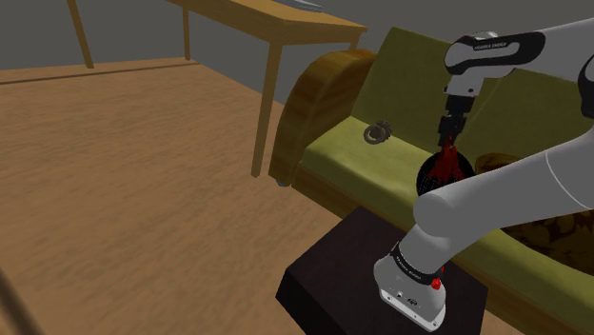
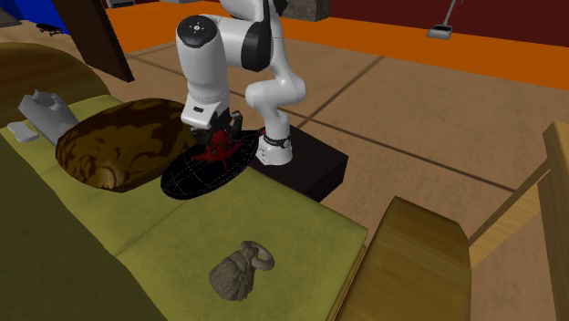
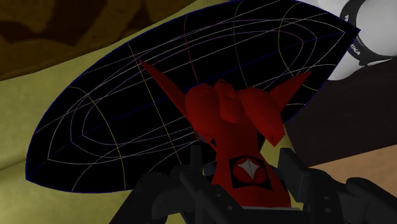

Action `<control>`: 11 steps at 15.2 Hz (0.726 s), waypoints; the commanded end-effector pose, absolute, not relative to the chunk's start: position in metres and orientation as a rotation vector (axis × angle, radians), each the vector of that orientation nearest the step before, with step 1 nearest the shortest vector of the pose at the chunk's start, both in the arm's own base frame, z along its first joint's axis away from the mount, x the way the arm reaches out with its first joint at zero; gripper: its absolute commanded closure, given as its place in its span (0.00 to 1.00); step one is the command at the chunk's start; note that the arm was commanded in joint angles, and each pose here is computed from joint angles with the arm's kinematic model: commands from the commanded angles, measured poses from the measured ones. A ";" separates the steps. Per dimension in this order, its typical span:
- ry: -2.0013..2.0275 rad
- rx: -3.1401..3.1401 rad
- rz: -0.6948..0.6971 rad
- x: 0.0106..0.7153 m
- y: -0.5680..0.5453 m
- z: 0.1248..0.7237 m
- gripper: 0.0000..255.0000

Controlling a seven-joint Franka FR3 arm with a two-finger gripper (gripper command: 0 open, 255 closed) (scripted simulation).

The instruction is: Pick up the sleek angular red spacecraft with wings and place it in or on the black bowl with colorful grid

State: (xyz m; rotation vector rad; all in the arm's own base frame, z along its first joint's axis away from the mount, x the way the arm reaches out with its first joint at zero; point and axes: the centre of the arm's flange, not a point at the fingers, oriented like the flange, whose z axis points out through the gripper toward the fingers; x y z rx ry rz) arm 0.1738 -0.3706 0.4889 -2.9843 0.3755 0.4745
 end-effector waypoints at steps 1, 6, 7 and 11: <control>0.374 -2.984 0.479 0.170 -0.371 0.479 1.00; 0.374 -2.984 0.479 0.170 -0.371 0.453 1.00; 0.374 -2.984 0.479 0.170 -0.371 0.448 1.00; 0.374 -2.984 0.479 0.170 -0.371 0.427 1.00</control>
